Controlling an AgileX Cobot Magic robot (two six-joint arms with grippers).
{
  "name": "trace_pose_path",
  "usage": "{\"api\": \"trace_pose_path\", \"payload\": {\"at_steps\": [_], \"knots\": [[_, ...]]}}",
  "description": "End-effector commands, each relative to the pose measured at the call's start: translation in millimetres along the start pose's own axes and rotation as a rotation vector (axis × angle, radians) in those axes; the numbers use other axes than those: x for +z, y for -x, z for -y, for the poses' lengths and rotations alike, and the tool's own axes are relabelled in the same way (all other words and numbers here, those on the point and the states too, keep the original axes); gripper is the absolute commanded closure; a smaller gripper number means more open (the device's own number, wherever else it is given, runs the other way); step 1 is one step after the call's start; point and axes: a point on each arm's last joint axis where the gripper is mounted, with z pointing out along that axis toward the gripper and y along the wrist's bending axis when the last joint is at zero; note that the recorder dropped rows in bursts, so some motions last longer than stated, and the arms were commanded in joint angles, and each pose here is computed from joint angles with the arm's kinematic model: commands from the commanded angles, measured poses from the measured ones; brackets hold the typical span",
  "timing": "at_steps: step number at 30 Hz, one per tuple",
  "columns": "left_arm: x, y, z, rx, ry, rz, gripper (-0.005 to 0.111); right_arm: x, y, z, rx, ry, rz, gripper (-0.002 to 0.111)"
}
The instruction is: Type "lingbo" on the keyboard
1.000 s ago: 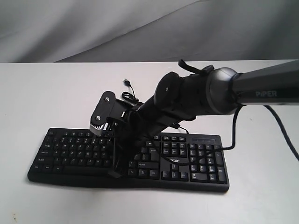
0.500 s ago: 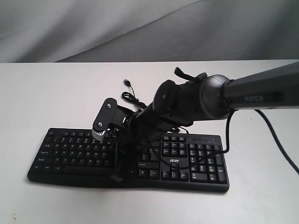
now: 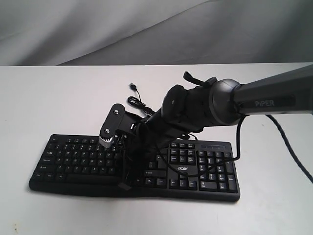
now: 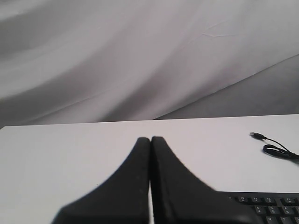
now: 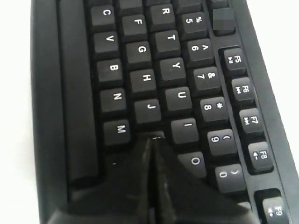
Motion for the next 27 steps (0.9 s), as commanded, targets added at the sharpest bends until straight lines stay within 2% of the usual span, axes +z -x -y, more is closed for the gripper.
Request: {"api": "trace_pose_path", "payload": {"at_steps": [1,14,27], "knots": [[-0.2,-0.6,0.5,-0.002,-0.007,0.009,0.106,-1.3,-3.2,3.2,-0.002,-0.009,-0.006,0.108],[-0.2,-0.6,0.5,-0.002,-0.007,0.009,0.106,2.6,-8.7,4.4,0.007,0.008,-0.025,0.108],[-0.2,-0.6,0.5,-0.002,-0.007,0.009,0.106,-12.2,4.7,9.6,-0.01,-0.06,0.035,0.108]]}}
